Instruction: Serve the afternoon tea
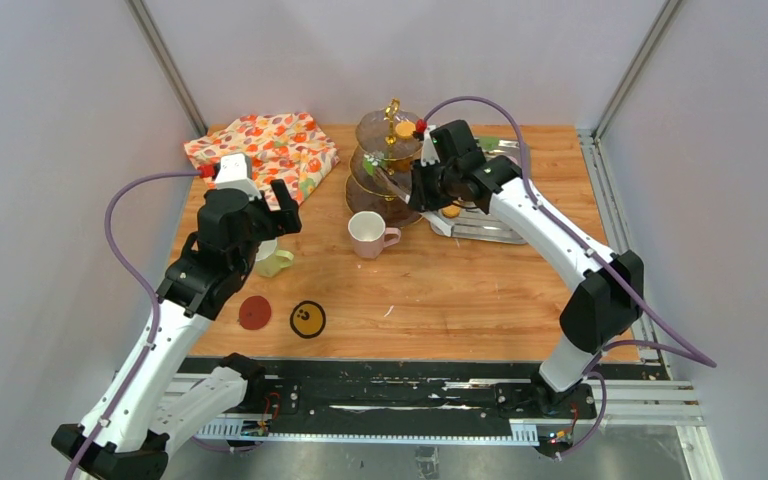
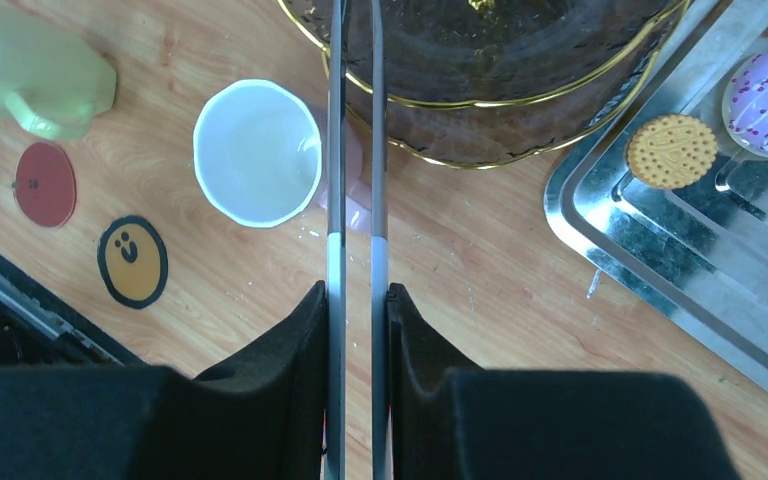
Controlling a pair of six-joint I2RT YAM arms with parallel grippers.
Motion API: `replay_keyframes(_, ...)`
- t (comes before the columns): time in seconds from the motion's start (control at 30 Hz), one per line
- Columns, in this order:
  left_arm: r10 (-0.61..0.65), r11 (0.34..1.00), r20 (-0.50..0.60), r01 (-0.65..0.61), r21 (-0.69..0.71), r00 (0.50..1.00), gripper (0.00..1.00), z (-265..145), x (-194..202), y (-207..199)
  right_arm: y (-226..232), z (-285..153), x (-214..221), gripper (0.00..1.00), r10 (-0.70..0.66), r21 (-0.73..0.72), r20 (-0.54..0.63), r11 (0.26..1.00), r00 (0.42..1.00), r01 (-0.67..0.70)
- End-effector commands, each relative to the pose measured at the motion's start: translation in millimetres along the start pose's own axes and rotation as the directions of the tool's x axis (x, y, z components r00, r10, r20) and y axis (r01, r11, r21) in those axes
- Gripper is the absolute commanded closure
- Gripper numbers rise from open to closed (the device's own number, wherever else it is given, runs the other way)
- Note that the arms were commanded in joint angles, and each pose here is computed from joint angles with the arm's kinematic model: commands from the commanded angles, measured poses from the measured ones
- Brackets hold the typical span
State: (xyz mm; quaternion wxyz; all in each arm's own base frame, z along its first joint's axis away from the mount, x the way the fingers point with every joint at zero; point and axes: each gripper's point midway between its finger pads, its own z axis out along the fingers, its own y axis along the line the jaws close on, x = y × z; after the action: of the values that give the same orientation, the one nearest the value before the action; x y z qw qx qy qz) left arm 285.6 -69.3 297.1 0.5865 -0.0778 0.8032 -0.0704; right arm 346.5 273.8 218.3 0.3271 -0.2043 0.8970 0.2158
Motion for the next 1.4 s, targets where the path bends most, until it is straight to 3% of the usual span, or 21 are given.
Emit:
replay_keyframes(0.0,0.006,1.0,0.018,-0.006,-0.007,1.0,0.05,-0.8,-4.0,1.1,3.4,0.1,-25.4,0.77,0.016,0.016,0.1,1.0,0.995,-0.017)
replay_keyframes(0.17,0.007,1.0,0.021,-0.007,-0.011,1.0,0.05,-1.1,-4.7,2.1,3.5,-0.7,-22.5,0.6,0.009,0.012,0.096,1.0,0.995,-0.01)
replay_keyframes(0.43,0.005,1.0,0.018,-0.005,-0.007,1.0,0.05,-1.5,-2.9,1.8,4.5,-16.7,-20.2,0.75,0.003,0.013,0.117,1.0,0.993,-0.005)
replay_keyframes(0.87,-0.007,1.0,0.002,0.007,0.026,1.0,0.05,3.2,0.5,-6.5,-19.4,-62.6,-0.6,0.7,-0.008,0.122,0.147,0.992,0.989,-0.01)
replay_keyframes(1.07,0.006,1.0,0.011,-0.006,0.017,1.0,0.05,0.9,-2.7,-3.9,-62.1,-98.7,26.2,0.87,0.009,0.266,0.169,0.962,0.985,-0.055)
replay_keyframes(1.2,0.008,1.0,0.005,-0.008,0.016,1.0,0.05,3.9,-1.1,-4.6,-79.8,-121.3,43.9,0.83,0.07,0.288,0.218,0.948,0.973,-0.133)
replay_keyframes(1.37,-0.004,1.0,-0.001,0.004,0.03,1.0,0.05,8.1,1.3,-9.1,-102.2,-107.3,73.4,0.73,0.115,0.333,0.149,0.929,0.982,-0.16)
